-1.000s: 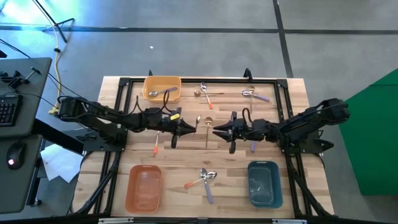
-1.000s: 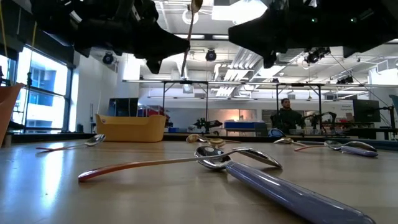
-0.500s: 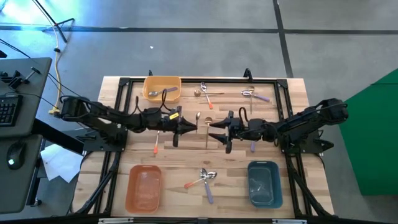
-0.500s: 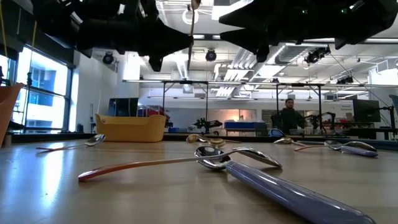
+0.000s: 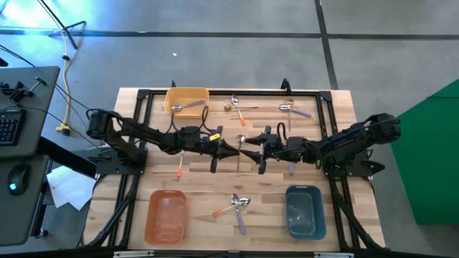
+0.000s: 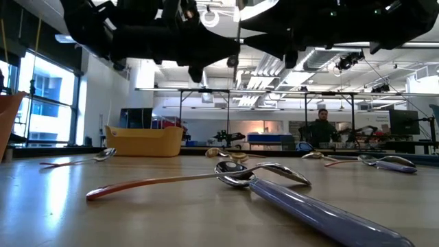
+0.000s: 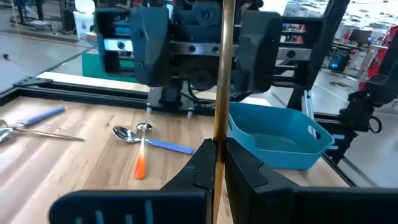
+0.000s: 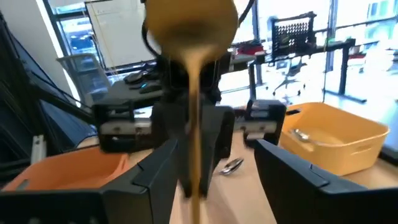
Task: Sort silverware by color (type)
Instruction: Put the golden spoon into the blue bin
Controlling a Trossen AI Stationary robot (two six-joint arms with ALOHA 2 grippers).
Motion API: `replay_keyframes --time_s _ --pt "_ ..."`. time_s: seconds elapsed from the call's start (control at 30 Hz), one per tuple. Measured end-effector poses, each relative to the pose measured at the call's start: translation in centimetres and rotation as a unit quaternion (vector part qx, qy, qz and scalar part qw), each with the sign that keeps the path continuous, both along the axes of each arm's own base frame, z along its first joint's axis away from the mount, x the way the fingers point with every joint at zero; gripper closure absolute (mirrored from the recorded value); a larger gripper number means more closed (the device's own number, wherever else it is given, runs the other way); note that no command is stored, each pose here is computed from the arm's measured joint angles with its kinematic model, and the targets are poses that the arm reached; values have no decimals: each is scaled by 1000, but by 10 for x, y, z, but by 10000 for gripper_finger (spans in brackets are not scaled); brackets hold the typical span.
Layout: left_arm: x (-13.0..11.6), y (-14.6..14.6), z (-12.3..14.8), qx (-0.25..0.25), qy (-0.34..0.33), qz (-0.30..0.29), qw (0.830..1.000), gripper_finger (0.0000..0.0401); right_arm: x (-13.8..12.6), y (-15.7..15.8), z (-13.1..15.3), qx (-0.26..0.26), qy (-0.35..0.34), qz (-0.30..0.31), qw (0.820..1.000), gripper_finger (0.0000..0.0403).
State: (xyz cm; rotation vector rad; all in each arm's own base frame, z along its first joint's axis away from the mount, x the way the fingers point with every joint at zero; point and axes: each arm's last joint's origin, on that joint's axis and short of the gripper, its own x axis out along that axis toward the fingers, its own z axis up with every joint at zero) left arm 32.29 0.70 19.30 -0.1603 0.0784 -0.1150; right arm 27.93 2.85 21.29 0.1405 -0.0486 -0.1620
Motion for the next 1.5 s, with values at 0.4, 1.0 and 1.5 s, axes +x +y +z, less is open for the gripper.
replay_keyframes --time_s 0.4,1.0,1.5 --pt "25 3 -6 -6 7 -10 1000 396 0 2 1 -27 0 23 999 261" --pt "25 0 -9 -8 26 -20 999 302 -6 15 2 -37 31 36 998 396" --pt "25 1 -9 18 22 -22 999 243 -67 65 60 44 277 42 959 398"
